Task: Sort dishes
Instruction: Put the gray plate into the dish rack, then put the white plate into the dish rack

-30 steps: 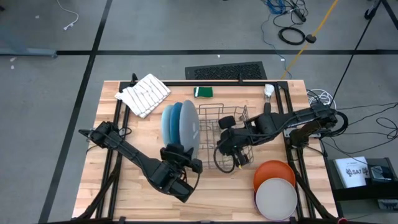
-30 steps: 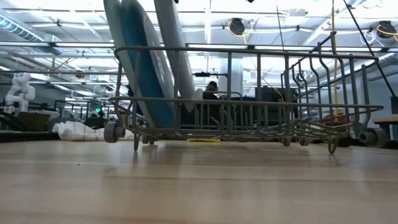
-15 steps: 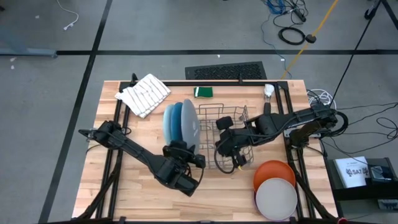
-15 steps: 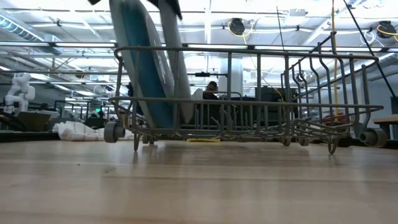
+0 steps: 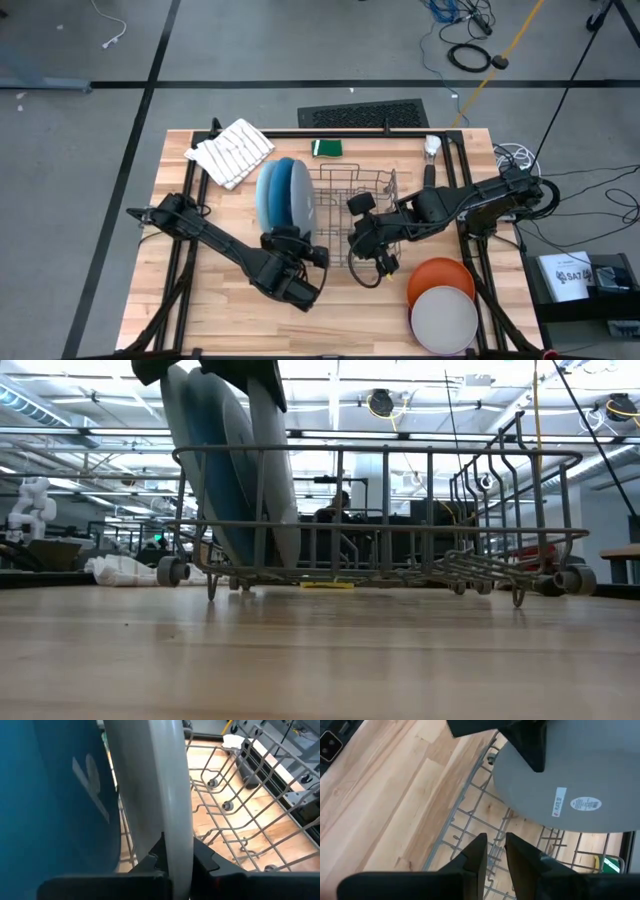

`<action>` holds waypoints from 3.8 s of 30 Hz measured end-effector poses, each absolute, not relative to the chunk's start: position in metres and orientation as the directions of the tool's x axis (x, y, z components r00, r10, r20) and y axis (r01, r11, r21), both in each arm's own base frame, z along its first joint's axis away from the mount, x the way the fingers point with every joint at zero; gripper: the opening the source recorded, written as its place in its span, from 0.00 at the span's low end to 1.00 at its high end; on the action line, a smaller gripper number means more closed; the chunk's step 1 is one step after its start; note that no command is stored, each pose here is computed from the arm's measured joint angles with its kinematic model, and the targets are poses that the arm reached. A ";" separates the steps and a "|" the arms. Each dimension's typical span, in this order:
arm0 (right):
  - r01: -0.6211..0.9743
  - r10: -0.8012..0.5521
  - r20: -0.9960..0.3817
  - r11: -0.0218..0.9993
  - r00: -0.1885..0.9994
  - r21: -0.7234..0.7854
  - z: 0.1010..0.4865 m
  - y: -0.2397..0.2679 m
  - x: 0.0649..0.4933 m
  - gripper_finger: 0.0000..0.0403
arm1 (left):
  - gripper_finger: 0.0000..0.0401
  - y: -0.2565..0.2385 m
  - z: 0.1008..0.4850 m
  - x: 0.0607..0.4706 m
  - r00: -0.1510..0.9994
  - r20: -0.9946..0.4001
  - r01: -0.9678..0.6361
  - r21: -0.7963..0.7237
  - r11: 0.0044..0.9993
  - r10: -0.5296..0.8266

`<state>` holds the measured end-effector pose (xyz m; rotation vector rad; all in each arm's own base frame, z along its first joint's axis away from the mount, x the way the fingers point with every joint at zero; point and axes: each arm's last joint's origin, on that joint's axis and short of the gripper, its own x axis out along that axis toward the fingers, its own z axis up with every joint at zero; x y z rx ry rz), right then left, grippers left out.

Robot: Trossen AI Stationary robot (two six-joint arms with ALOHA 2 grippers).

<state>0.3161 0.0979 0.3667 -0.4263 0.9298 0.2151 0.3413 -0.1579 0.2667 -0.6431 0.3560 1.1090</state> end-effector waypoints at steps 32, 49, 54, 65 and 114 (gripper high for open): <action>-0.320 0.002 -0.808 0.919 0.589 -0.231 0.367 0.100 0.316 0.16 | 0.30 -0.157 0.270 0.335 0.402 -0.538 -0.916 -0.247 0.317 0.741; -0.322 0.012 -0.800 0.919 0.599 -0.228 0.368 0.102 0.317 0.16 | 0.31 -0.168 0.321 0.300 0.539 -0.407 -0.841 -0.311 0.443 0.737; -0.302 -0.028 -0.789 0.915 0.614 -0.268 0.360 0.096 0.331 0.16 | 0.31 -0.175 0.341 0.283 0.601 -0.324 -0.793 -0.353 0.497 0.730; -0.149 -0.211 -0.762 0.916 0.612 -0.373 0.333 0.059 0.371 0.16 | 0.31 -0.204 0.395 0.239 0.738 -0.065 -0.652 -0.322 0.686 0.671; 0.001 -0.249 -0.608 0.926 0.754 -0.378 0.420 0.068 0.276 0.06 | 0.31 -0.161 0.407 0.224 0.695 -0.130 -0.689 0.161 0.706 0.707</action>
